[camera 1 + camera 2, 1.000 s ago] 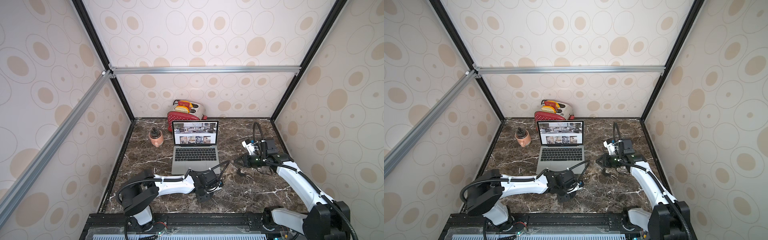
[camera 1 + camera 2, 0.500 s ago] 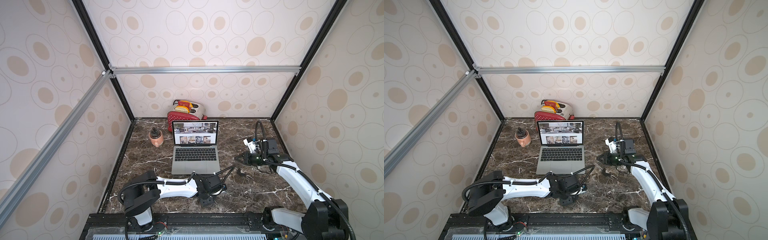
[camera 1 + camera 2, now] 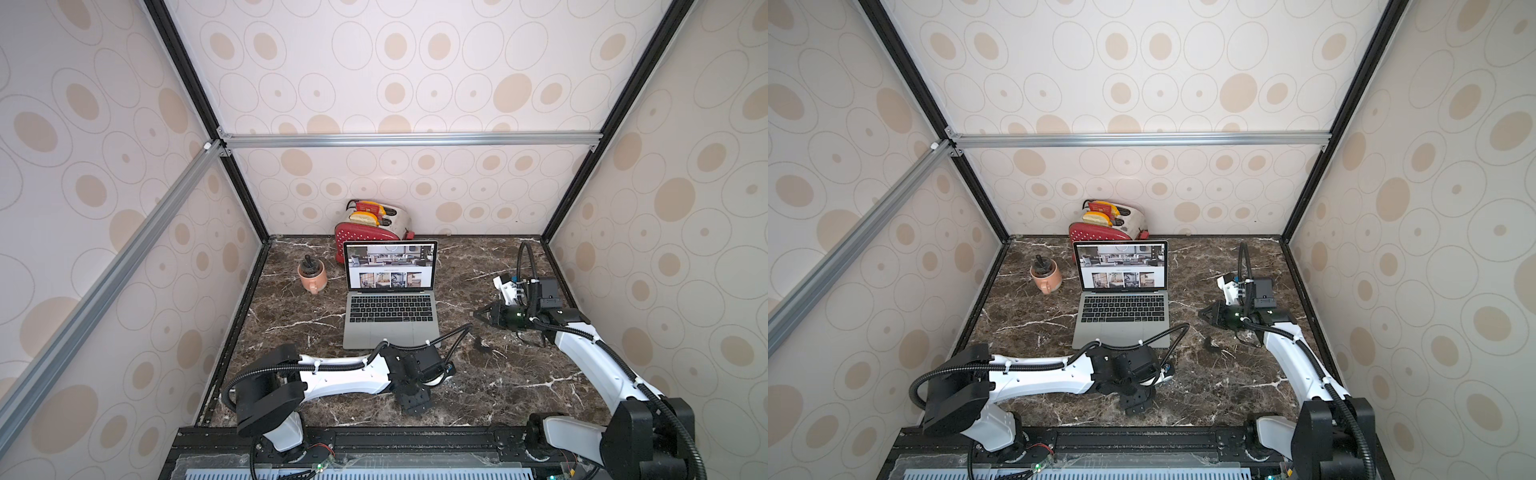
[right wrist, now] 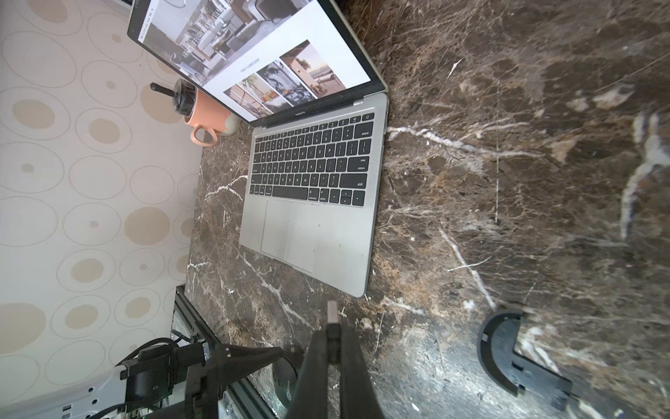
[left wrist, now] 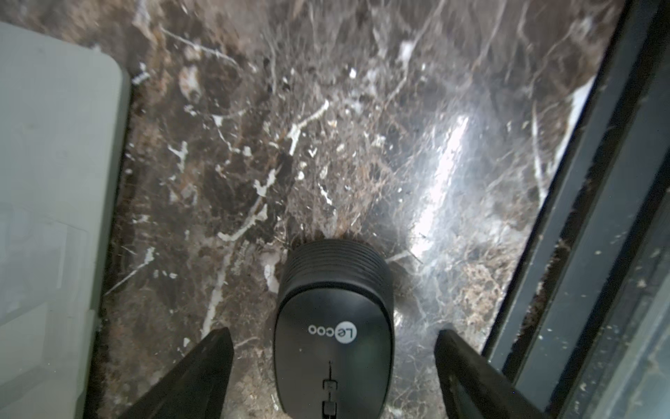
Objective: Insert the wireless mouse receiver into the laptop
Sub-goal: Place the mouse at the center of the board, then adjust the laptop at the center of the board.
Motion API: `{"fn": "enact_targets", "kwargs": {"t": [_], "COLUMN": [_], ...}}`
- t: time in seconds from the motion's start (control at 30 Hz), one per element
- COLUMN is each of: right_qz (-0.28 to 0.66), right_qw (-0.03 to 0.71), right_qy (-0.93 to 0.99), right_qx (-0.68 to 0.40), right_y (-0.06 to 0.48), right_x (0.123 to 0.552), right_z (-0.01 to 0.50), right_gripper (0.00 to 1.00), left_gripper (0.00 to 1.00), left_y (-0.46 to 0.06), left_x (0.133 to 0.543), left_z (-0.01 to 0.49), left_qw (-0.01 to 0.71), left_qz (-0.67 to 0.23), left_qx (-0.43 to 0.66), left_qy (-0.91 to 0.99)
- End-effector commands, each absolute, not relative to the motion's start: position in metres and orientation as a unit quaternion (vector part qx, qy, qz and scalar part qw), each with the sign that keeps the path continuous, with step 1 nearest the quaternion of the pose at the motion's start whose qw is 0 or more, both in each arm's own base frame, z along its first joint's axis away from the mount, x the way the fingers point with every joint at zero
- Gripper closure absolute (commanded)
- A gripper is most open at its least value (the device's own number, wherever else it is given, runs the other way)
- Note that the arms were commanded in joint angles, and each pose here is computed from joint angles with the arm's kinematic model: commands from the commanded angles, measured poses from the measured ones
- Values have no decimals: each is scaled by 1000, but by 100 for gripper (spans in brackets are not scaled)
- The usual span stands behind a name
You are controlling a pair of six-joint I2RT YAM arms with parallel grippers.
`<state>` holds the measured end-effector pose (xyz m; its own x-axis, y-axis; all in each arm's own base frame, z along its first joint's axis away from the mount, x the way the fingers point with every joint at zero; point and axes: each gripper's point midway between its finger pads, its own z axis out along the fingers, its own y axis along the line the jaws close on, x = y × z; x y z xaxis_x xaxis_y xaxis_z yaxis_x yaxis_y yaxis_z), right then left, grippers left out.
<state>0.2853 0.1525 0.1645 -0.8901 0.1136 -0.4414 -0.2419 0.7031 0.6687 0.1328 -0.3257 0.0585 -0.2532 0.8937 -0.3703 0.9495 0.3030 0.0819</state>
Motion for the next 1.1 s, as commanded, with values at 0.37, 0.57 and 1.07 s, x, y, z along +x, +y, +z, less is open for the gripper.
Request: {"fn": "enact_targets", "kwargs": {"t": [0.37,0.57,1.07], "right_qz": [359,370,408], "right_qw": [306,309,296], "right_qy": [881,875,860], "right_qx": [21,49,82], "right_y": [116,104,93], "right_x": [308,316,325], "right_z": [173,167,151], "right_gripper": [100,100,100], "left_gripper": [1,1,1], "left_y": [-357,-362,-359], "left_x": [247,274,306], "left_z": [114,102,69], "left_qw": [275,245,212], "left_qz": [7,75,143], "left_qx": [412,374,308], "left_qy": [868,891,916]}}
